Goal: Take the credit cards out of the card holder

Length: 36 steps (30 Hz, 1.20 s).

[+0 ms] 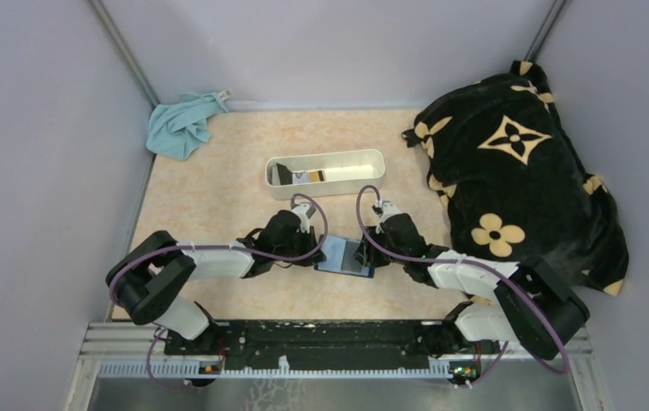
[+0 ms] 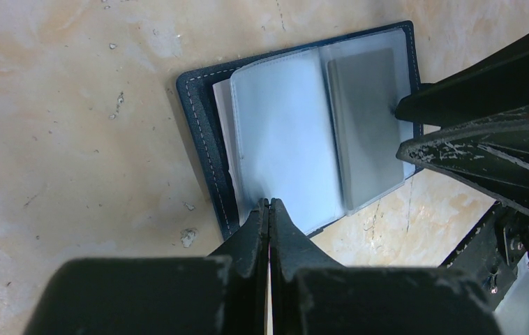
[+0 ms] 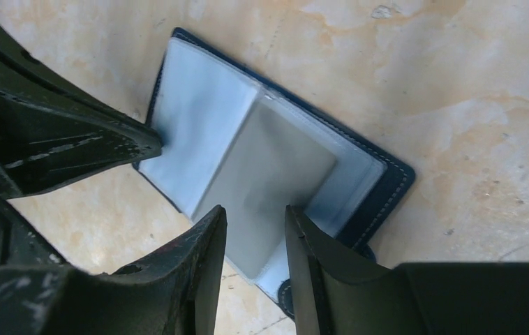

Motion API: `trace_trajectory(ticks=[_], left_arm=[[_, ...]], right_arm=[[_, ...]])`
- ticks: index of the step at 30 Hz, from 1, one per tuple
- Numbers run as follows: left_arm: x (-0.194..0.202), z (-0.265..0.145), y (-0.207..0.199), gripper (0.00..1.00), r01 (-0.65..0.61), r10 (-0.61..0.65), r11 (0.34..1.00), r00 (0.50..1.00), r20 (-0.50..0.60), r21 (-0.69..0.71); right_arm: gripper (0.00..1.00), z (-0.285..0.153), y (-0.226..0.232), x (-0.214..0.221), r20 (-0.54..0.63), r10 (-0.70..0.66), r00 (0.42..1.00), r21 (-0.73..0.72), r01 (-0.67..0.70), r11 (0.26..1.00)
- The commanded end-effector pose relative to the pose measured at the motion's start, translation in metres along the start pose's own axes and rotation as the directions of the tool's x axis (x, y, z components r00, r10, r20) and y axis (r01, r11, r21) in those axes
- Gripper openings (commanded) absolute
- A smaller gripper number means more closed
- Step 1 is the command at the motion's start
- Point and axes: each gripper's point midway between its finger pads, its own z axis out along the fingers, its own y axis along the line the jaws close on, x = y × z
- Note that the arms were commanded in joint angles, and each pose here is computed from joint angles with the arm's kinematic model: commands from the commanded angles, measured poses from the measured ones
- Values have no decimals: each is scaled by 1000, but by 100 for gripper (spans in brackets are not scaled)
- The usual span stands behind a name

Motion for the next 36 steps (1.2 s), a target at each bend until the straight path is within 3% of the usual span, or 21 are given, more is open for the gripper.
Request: trace_trajectory(ticks=[1,8,18,23,36], left_arm=[[26,0,20,0,-9,2,997,996,-89,-79],[27,1,20,0,-8,1,997,996,-94,-80],[29,3,21,0,-9,1,997,995,-102,-78],[32,5,19,0,5,-12,998,994,-108,-63],[33,3,19,0,3,-11,998,994,-113,-66]], right_arm=[[37,0,24,-11,37,27,999,-108,-22,994],[37,-1,28,-18,50,22,999,-118,-16,993],[42,-9,-3,-6,26,78,997,49,-79,996],[53,-11,-5,2,19,96,995,37,-96,995],[54,1,15,2,0,131,991,-73,-130,989]])
